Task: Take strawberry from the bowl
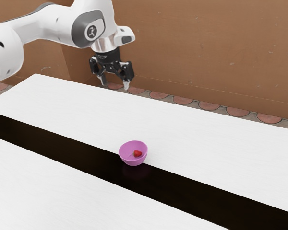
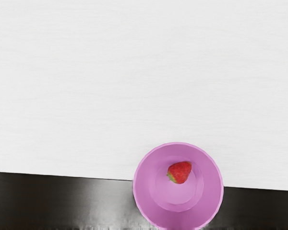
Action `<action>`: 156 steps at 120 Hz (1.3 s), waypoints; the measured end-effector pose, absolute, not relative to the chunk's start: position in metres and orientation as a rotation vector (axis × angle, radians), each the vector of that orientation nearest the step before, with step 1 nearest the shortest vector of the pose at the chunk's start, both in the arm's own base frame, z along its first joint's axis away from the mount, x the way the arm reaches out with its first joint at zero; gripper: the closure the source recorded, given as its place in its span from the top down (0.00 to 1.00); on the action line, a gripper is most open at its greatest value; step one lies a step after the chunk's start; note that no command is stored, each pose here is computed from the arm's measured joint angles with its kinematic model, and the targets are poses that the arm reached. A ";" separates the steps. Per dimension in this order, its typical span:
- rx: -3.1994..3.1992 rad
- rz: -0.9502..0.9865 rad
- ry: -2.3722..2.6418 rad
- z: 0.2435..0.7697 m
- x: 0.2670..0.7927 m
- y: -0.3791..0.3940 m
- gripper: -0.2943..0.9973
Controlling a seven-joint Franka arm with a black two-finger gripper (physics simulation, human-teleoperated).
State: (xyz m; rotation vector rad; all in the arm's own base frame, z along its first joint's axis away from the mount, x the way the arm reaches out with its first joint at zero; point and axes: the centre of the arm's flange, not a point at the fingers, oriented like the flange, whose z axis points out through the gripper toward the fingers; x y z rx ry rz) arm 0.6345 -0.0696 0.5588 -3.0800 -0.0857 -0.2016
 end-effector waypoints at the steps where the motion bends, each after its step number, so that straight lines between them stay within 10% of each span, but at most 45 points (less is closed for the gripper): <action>1: -3.079 -0.198 -0.085 0.559 0.634 -0.069 0.75; 77: -3.077 0.172 -0.133 0.402 0.628 -0.083 0.58; 156: -3.127 0.118 0.200 0.303 0.650 -0.098 0.48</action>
